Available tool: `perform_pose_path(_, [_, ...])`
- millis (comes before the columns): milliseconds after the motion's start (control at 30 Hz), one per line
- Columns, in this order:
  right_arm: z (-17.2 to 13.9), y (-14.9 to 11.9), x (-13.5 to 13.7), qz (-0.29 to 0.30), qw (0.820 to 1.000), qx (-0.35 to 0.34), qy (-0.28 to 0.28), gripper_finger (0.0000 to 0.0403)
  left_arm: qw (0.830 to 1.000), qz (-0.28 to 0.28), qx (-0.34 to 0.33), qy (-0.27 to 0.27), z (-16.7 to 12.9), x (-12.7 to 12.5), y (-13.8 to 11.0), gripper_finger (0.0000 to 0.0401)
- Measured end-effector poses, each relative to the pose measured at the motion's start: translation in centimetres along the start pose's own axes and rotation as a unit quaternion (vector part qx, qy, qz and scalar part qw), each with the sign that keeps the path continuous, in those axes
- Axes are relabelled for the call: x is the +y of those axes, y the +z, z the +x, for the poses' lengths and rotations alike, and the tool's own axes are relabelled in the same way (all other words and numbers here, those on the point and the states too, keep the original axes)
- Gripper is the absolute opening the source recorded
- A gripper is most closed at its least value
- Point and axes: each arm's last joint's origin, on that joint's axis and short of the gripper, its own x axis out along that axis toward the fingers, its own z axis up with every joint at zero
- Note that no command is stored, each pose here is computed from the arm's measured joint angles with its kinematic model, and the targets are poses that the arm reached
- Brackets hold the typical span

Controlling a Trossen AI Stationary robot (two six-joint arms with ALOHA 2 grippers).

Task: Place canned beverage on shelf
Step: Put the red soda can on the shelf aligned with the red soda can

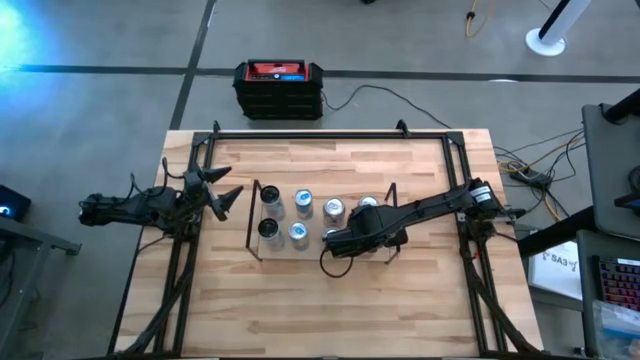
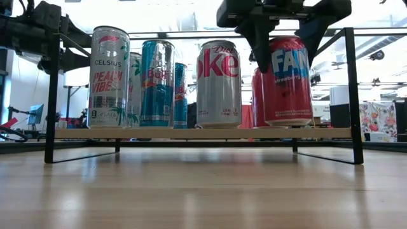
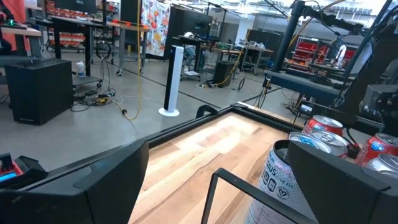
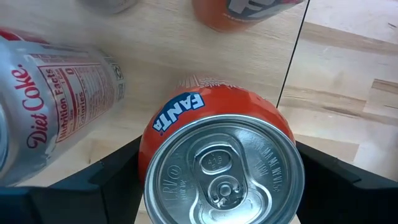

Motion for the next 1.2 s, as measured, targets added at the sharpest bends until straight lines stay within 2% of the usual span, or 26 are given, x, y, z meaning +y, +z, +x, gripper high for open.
perform_pose_path(333, [0.06, 0.0, 0.0, 0.001, 1.0, -0.001, -0.001, 0.0305, 1.0, 0.0, 0.0, 0.0, 0.0, 0.0, 0.0, 0.0368])
perform_pose_path(600, [0.34, 0.05, -0.05, 0.005, 1.0, -0.013, -0.006, 0.033, 1.0, 0.0, 0.0, 0.0, 0.0, 0.0, 0.0, 0.0368])
perform_pose_path(933, [0.47, 0.04, -0.07, 0.014, 1.0, -0.014, -0.008, 0.0339, 1.0, 0.0, 0.0, 0.0, 0.0, 0.0, -0.01, 0.0368])
perform_pose_path(1200, [0.47, 0.04, -0.05, 0.021, 1.0, -0.014, -0.007, 0.0366, 1.0, 0.0, 0.0, 0.0, 0.0, 0.0, 0.0, 0.0368])
